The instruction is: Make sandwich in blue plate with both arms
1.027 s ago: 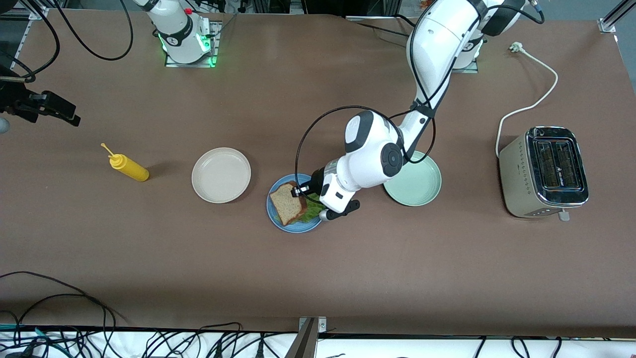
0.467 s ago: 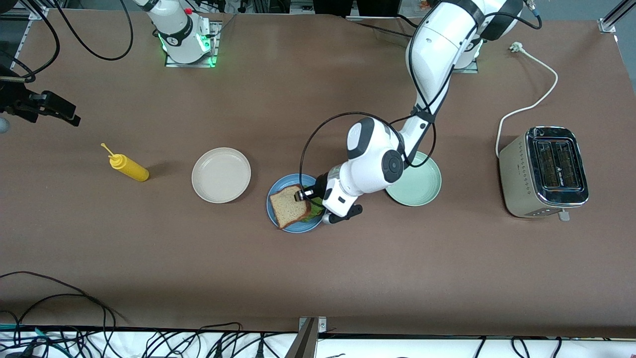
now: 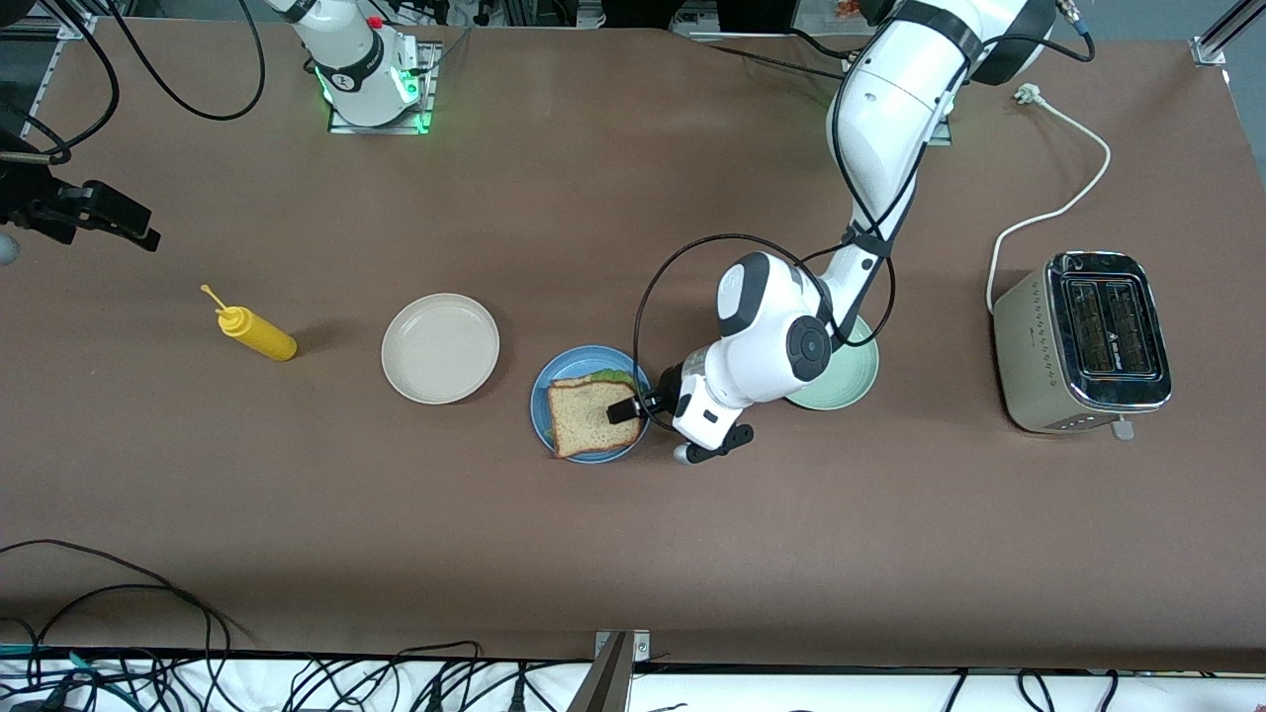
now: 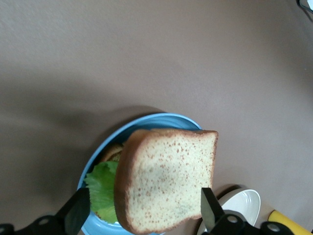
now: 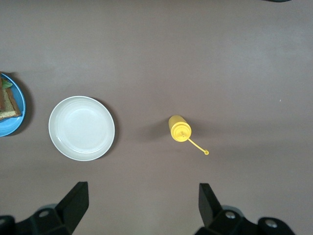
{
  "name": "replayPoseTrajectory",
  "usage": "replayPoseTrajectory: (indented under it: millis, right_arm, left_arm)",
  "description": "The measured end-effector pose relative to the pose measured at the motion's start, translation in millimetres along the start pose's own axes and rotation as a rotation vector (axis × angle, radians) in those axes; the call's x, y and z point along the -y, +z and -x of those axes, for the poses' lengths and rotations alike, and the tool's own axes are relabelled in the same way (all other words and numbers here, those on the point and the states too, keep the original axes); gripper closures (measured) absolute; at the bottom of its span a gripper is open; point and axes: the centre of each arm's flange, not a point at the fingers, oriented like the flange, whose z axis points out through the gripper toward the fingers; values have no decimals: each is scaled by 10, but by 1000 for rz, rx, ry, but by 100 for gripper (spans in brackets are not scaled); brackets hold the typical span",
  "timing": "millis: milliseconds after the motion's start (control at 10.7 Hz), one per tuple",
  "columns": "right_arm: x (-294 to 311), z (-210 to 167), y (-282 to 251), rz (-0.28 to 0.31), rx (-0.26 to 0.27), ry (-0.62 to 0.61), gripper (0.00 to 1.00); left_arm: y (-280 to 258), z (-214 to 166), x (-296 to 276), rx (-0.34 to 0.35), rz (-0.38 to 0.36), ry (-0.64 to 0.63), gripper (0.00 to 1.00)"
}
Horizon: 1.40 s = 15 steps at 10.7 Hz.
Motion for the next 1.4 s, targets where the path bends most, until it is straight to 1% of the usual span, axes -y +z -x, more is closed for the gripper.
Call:
replayPoseTrajectory:
  millis: [187, 374, 560, 841, 934, 1027, 1214, 1401]
  right_arm:
    - [0, 0, 0, 0, 0, 0, 0]
    - [-1, 0, -1, 0, 0, 0, 0]
    - [-2, 0, -3, 1, -1, 0, 0]
    - [-8, 1, -8, 1, -2, 1, 0]
    - [-7, 1, -9, 1, -2, 1, 0]
    - [-9, 1, -9, 1, -2, 1, 0]
    - [-12, 1, -10, 1, -2, 2, 0]
    - [-14, 1, -12, 1, -2, 2, 0]
  left_arm:
    - [-144, -169, 176, -16, -19, 60, 0]
    - [-505, -390, 423, -4, -32, 93, 0]
    - [-953, -457, 571, -9, -38, 87, 0]
    - [-1599, -457, 905, -52, -51, 33, 0]
    - [-1855, -452, 1024, -37, -52, 18, 0]
    - [-2115, -447, 1122, -24, -87, 44, 0]
    - [-2688, -463, 1266, -55, -233, 140, 0]
    - [-3081, -362, 1291, -59, -319, 186, 0]
